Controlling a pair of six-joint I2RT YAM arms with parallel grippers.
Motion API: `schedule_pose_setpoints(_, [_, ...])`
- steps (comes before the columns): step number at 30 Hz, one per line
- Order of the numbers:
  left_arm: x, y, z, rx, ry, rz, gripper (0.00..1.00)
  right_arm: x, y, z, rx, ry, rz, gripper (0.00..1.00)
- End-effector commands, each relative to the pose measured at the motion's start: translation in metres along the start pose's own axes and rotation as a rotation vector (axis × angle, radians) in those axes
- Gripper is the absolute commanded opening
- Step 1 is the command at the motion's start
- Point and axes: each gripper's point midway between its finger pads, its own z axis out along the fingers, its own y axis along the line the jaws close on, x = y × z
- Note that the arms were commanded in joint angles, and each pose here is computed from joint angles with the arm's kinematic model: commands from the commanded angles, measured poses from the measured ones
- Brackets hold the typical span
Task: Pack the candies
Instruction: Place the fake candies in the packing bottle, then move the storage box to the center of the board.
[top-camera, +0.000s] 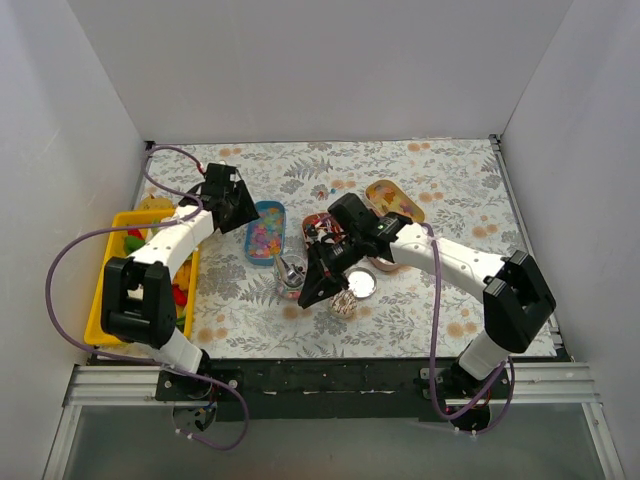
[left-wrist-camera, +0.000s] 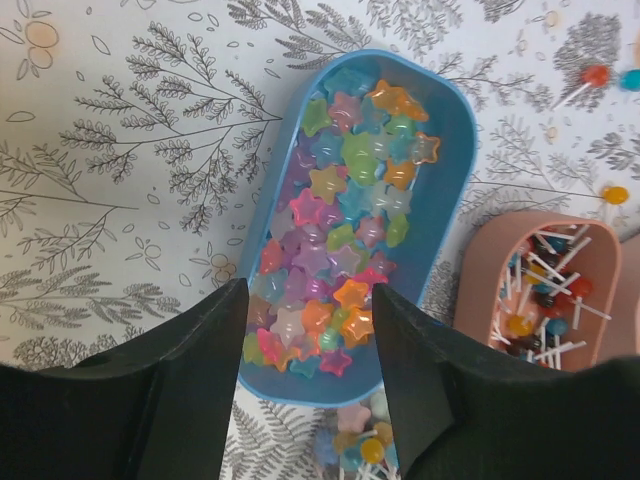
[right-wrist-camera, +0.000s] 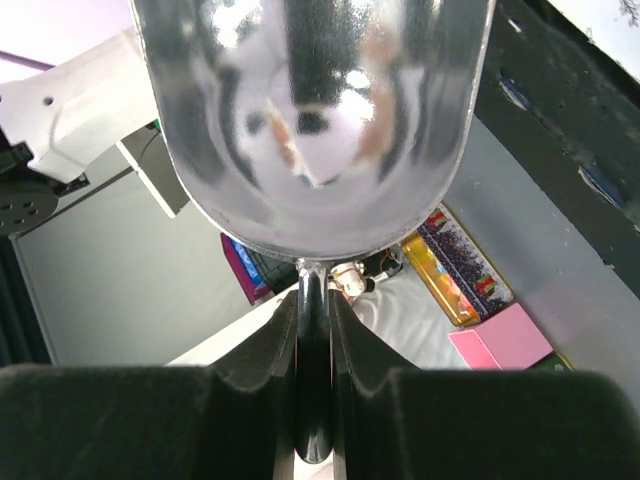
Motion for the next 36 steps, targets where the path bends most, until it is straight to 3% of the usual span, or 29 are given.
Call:
schedule_pose_setpoints(1, [0.006, 0.007, 0.021, -0.034, 0.022, -0.003, 0.48, 0.008, 0.027, -0.018, -0.074, -0.020, -0.097, 0.01])
schedule_pose_setpoints(6, [0.015, 0.011, 0.041, -0.061, 0.063, 0.007, 0.29, 0.002, 0.013, -0.027, 0.015, -0.080, -0.160, 0.01])
schedule_pose_setpoints(14, [0.018, 0.025, 0.048, -0.126, 0.062, 0.037, 0.24, -0.003, 0.002, -0.034, 0.062, -0.148, -0.211, 0.01])
schedule_pose_setpoints(21, [0.032, 0.020, 0.053, -0.077, 0.110, 0.043, 0.01, -0.019, -0.011, -0.039, 0.160, -0.189, -0.237, 0.01])
schedule_pose_setpoints(30, [0.046, -0.004, 0.053, -0.034, 0.127, 0.087, 0.00, -0.037, -0.014, -0.054, 0.169, -0.264, -0.246, 0.01])
schedule_pose_setpoints(36, [0.061, -0.026, 0.054, -0.022, 0.132, 0.151, 0.00, -0.060, -0.047, -0.067, 0.366, -0.294, -0.271, 0.01])
